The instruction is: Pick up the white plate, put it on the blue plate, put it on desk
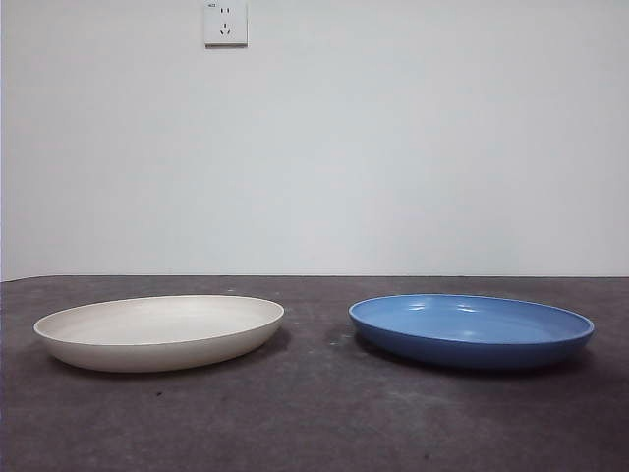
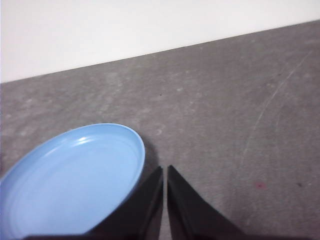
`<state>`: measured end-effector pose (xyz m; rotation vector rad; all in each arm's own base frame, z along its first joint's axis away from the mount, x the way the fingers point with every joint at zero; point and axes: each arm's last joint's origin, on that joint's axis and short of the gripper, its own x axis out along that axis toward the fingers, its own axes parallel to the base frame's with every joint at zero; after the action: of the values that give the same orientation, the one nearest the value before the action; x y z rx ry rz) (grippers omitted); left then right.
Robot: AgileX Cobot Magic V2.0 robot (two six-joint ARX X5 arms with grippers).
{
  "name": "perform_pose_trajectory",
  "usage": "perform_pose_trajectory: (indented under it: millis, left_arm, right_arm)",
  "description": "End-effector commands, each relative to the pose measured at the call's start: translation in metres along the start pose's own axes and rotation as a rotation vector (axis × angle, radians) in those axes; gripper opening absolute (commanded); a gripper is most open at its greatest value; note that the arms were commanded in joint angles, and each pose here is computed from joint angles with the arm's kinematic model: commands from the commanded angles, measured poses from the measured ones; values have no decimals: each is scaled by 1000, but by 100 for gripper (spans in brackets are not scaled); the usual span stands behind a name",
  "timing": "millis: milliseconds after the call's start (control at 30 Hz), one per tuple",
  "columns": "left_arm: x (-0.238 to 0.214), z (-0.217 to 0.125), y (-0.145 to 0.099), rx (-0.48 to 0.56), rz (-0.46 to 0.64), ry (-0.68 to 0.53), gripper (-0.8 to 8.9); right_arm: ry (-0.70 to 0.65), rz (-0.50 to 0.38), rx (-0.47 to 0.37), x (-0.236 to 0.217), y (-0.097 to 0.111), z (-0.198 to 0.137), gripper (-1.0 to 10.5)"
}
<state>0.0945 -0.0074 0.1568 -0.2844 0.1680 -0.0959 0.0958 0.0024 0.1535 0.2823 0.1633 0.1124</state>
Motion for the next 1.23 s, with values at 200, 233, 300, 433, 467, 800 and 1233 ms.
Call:
perform_pose_trajectory:
  millis: [200,233,300,433,467,800,1233]
  left_arm:
    - [-6,16,-5,-204,-15,-37,10]
    - [-8,20,-6,-204,-19,-46,10]
    - [-13,31,-10,-202,-27,-66,10]
    - [-24,52,-17,-201,-27,-64,10]
    - [-26,58,-19,-195,-21,-51,10]
    - [-33,113,-38,-45,-58,95,10]
    - [-1,149,-55,82,-274,453,10]
  right_arm:
    - [-47,20,84,-6,5,16,8]
    - [-55,23,83,-7,7,20,8]
    - [-72,29,80,-11,10,28,8]
    - [-88,34,77,-19,16,46,8]
    - [-91,34,75,-22,18,51,8]
    - [9,92,-39,-35,40,115,8]
    - [382,266,-130,-11,59,173,8]
